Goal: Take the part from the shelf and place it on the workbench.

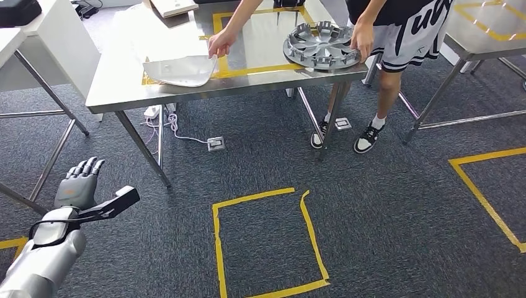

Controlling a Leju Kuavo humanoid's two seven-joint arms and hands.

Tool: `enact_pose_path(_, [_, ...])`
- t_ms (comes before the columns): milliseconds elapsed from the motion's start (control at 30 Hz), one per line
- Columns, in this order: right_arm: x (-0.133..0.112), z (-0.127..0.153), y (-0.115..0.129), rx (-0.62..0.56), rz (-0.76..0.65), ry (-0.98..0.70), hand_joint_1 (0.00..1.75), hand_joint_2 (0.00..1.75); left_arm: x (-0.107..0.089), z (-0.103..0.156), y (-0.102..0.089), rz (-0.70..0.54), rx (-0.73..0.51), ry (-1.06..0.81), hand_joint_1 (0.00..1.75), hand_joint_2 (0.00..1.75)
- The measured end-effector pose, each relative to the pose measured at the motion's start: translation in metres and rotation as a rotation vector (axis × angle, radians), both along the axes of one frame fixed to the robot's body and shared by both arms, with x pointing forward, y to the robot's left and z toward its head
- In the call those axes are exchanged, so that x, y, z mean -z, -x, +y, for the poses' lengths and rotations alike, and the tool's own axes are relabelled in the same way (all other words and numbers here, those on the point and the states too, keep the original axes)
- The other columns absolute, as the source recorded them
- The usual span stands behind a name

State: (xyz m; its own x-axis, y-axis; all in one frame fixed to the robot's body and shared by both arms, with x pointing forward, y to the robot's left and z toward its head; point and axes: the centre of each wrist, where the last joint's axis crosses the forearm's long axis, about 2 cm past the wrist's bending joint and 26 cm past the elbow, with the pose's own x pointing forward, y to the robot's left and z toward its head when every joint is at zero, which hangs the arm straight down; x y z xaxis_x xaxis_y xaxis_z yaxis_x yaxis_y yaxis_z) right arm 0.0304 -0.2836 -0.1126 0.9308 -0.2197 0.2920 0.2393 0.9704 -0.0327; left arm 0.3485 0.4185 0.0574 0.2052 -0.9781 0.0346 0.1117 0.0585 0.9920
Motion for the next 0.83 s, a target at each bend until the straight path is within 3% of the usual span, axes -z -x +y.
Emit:
enact_pose_path(33, [0.000, -0.001, 0.001, -0.003, 0.002, 0.001, 0.00, 0.44, 0.007, -0.002, 0.006, 0.021, -0.014, 0.028, 0.00, 0.00])
enact_pose_path(67, [0.000, -0.002, 0.001, -0.006, 0.004, 0.003, 0.00, 0.00, 0.013, -0.004, 0.012, 0.042, -0.029, 0.055, 0.00, 0.00])
enact_pose_path(567, [0.000, -0.011, 0.010, -0.070, 0.020, 0.014, 0.00, 0.00, 0.096, -0.040, 0.111, 0.348, -0.259, 0.459, 0.00, 0.00])
enact_pose_path(700, [0.000, -0.012, 0.011, -0.077, 0.022, 0.013, 0.00, 0.00, 0.105, -0.046, 0.126, 0.389, -0.292, 0.509, 0.00, 1.75])
enact_pose_path(833, [0.000, -0.012, 0.013, -0.089, 0.025, 0.012, 0.00, 0.00, 0.115, -0.052, 0.144, 0.436, -0.338, 0.575, 0.00, 1.75])
